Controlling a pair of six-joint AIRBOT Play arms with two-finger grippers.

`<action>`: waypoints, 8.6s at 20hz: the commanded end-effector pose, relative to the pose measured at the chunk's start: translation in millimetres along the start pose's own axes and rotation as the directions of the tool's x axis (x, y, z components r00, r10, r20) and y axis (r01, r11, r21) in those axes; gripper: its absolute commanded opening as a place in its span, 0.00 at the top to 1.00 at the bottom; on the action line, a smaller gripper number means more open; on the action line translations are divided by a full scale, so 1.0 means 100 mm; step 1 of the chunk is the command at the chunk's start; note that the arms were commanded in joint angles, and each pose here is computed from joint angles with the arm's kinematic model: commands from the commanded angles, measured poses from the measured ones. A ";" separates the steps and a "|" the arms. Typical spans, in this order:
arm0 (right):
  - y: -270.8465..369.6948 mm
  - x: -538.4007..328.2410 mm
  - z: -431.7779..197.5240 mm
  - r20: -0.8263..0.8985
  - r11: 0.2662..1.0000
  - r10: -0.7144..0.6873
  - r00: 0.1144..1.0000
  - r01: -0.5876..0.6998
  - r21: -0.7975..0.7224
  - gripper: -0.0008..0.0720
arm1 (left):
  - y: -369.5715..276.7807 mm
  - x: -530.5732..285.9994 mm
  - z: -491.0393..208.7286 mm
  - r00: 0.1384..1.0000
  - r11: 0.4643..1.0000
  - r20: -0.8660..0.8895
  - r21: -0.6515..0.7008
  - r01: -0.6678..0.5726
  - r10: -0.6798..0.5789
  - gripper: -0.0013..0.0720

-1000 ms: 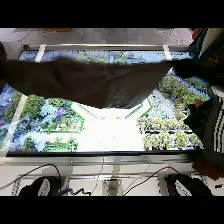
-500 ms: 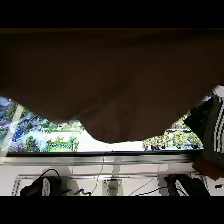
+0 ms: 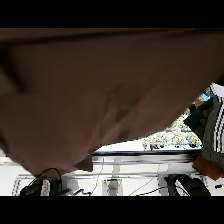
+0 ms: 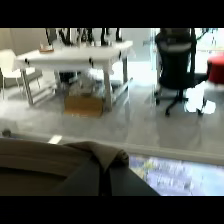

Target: Fold the clothes and pants, and hang the long-sleeved shirts on hangers.

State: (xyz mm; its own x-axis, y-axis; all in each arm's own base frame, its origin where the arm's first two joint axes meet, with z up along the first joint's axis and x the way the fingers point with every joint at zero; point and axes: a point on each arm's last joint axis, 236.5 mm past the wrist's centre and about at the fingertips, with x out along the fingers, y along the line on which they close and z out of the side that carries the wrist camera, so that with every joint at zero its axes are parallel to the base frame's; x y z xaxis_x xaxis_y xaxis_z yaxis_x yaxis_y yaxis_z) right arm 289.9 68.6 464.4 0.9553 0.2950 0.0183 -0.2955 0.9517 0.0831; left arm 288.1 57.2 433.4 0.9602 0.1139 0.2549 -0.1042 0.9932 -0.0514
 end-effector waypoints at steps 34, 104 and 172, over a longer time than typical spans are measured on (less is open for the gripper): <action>-1.46 2.16 -4.74 -0.885 0.958 0.002 0.466 0.254 0.136 0.18 | 0.03 0.09 -4.97 -0.119 0.971 -0.992 0.013 0.240 0.042 0.02; -0.70 1.08 -5.73 -0.864 0.783 0.449 0.227 0.366 0.503 0.97 | -1.02 -2.15 -5.31 -0.120 0.843 -0.845 -0.487 -0.229 -0.521 0.94; -0.53 1.96 -5.04 -0.745 0.880 0.131 0.654 0.270 0.391 0.27 | -0.61 0.76 -5.53 0.294 0.877 -0.864 -0.461 -0.137 -0.409 0.95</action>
State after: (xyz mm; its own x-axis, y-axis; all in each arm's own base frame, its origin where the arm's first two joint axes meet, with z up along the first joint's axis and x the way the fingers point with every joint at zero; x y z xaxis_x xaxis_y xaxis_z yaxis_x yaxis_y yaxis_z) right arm 489.1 102.2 -52.5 0.5873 0.3477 -0.7309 0.1132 0.8589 0.4995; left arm 493.0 -4.6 -100.1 0.4987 -0.4078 -0.7648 -0.1501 0.8284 -0.5397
